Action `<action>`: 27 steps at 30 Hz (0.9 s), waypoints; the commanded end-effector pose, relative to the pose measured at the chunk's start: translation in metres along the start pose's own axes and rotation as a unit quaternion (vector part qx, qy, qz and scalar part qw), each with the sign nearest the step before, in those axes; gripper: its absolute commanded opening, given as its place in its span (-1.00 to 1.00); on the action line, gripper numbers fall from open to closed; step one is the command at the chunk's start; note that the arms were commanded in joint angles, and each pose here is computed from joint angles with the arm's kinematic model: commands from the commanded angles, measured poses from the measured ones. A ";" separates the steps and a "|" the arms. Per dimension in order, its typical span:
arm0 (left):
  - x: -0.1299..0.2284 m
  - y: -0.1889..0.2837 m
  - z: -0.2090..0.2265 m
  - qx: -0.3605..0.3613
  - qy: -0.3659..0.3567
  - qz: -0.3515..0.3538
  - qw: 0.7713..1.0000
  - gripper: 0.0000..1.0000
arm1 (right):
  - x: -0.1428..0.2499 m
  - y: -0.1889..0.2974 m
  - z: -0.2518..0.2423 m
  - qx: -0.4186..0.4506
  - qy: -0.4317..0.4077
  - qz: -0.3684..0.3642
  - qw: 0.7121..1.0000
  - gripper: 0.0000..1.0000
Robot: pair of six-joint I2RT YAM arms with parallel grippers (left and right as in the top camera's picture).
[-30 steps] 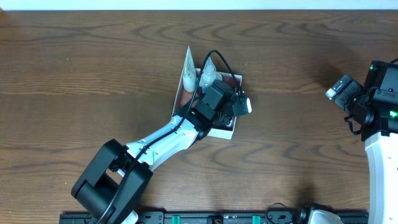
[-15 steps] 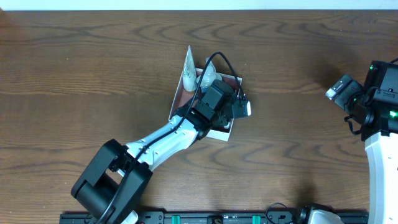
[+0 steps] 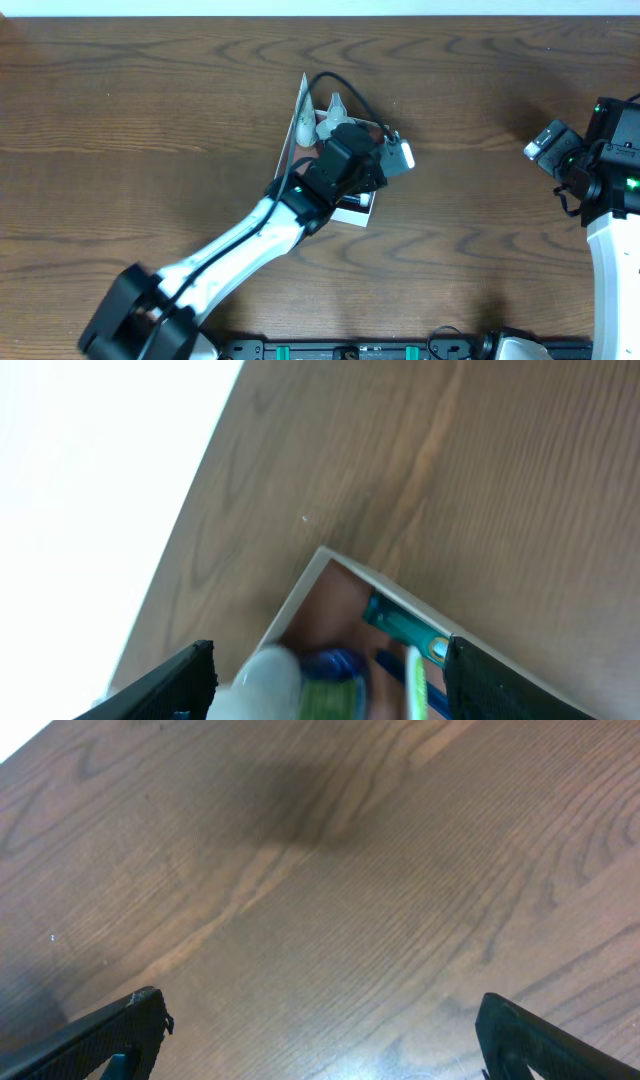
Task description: Pack container
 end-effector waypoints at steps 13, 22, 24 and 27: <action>0.055 0.072 0.019 -0.118 0.262 0.204 0.936 0.50 | -0.004 0.003 -0.002 0.003 -0.006 -0.010 1.000 0.99; 0.151 0.074 0.063 -0.229 0.480 0.278 0.800 0.69 | -0.004 0.003 -0.002 0.004 -0.006 -0.010 1.000 0.98; 0.172 0.075 0.070 -0.240 0.498 0.294 0.780 0.69 | -0.004 0.003 -0.002 0.004 -0.006 -0.010 1.000 0.99; 0.196 0.071 0.073 -0.240 0.516 0.313 0.761 0.72 | -0.004 0.003 -0.002 0.003 -0.006 -0.010 1.000 0.98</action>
Point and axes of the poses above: each gripper's point midway between its finger pads, its own y axis back along the fingers, its own z axis along the line the jaws close on, x = y × z, the point moved 8 cm from there along y, back along the fingers, and after that the axes turned 9 degrees about -y, right-handed, at the moved point
